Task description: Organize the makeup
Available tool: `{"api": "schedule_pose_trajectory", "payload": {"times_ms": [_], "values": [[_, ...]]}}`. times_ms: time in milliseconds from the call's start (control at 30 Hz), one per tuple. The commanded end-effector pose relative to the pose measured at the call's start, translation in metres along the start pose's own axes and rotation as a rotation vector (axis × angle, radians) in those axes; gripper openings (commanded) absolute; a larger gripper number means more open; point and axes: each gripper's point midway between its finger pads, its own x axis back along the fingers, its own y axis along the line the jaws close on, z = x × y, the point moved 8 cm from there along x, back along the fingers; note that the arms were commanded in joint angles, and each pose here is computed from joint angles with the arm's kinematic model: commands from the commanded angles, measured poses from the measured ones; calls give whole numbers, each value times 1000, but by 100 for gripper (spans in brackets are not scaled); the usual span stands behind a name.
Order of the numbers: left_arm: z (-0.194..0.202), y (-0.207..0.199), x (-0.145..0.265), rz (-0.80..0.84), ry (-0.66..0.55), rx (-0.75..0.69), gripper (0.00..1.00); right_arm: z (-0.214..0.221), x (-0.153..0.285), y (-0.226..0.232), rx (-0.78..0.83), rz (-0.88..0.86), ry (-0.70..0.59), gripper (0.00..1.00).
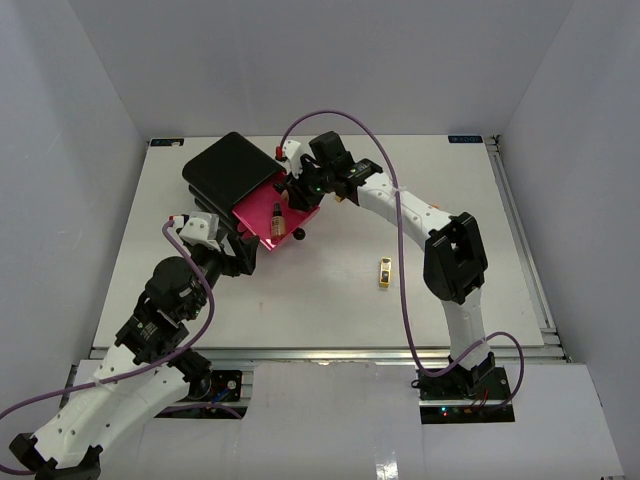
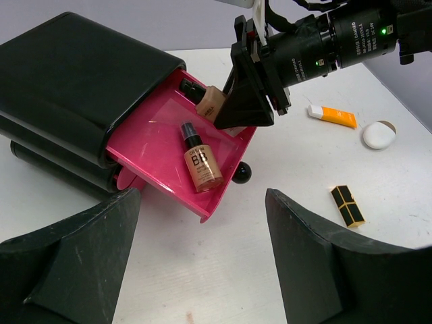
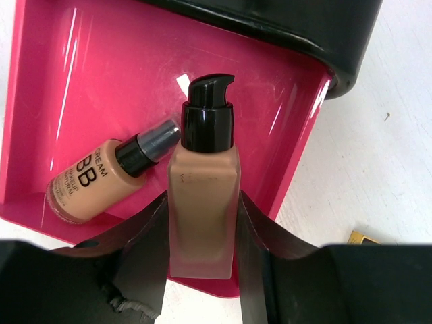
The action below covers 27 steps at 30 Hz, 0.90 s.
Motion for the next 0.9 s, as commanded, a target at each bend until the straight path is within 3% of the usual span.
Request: {"api": "schedule_pose_trajectory", "payload": {"times_ms": [0,300,433,600,700,767,867], "values": [[-1,1,1,-4,-14,-3,86,-23,4,-2,25,48,-77,43],[0,0,0,11,-18,-13,86,-35,20,5,56,59,-104,72],[5,-6,-2,91,-10,-38,87,-48,49,11,117,61,-141,75],[15,-27,-7,307,34,-71,86,-38,124,21,222,-28,-199,74],[29,-45,-16,465,128,-76,80,-11,182,31,268,-194,-319,65],[38,-55,-27,536,203,-67,72,42,196,40,239,-281,-333,60],[56,-71,-49,560,359,-65,61,81,226,56,313,-268,-408,57]]}}
